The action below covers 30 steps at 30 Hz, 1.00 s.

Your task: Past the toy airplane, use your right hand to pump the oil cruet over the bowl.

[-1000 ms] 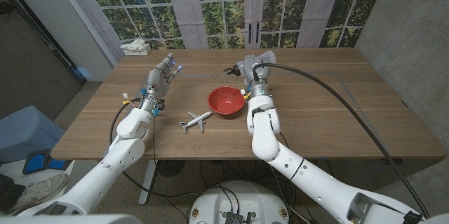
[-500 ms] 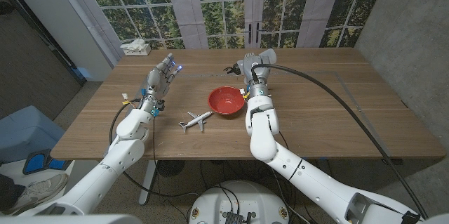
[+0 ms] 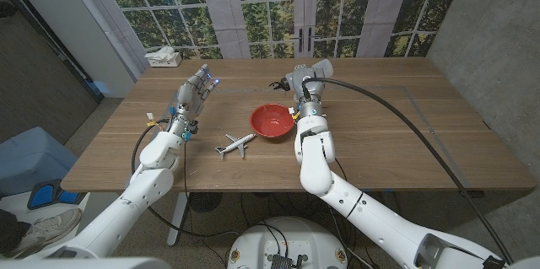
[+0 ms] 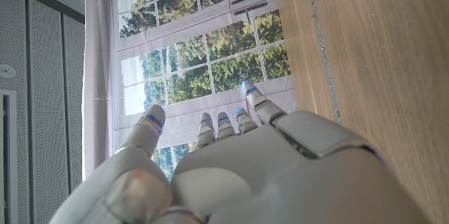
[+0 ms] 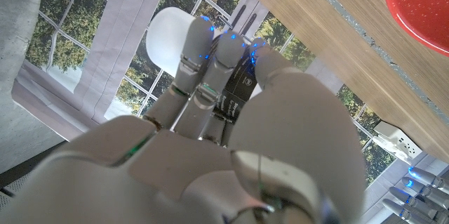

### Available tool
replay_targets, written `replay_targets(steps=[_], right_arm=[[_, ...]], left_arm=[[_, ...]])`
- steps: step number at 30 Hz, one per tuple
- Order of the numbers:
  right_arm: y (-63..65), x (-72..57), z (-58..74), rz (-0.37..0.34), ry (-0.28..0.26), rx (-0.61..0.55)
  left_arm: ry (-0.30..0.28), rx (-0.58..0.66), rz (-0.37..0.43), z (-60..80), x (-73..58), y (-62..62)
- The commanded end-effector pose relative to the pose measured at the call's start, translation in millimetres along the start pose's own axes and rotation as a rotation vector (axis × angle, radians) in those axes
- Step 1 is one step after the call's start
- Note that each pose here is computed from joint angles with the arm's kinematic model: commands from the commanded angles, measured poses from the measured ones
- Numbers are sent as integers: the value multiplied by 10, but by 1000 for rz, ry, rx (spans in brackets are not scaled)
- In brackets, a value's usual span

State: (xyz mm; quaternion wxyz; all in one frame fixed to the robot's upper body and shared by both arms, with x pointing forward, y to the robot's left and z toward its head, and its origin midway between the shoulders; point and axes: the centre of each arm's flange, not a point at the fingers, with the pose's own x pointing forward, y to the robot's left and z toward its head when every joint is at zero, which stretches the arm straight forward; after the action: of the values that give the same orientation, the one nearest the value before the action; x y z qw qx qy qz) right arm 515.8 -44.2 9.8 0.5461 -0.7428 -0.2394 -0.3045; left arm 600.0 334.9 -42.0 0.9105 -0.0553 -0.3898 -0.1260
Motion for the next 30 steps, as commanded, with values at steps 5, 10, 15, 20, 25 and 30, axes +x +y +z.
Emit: replay_targets(steps=[5,10,15,20,25,30], right_arm=[[13,-32,34,29,-28,-22],[22,-47,43,38,-44,-13],[15,-63,46,24,-71,-13],[8,-61,64,24,-80,-37],[-1,-71,82,3,-105,-50],[3,-68,105,-10,-99,-88]], left_arm=[[1,1,4,1,-42,-14],[1,-1,3,0,-48,-19],[-1,-2,4,-2,-59,-20],[-2,-4,6,-6,-77,-16],[-3,-7,8,-8,-95,-12],[-5,-10,10,-10,-106,-8]])
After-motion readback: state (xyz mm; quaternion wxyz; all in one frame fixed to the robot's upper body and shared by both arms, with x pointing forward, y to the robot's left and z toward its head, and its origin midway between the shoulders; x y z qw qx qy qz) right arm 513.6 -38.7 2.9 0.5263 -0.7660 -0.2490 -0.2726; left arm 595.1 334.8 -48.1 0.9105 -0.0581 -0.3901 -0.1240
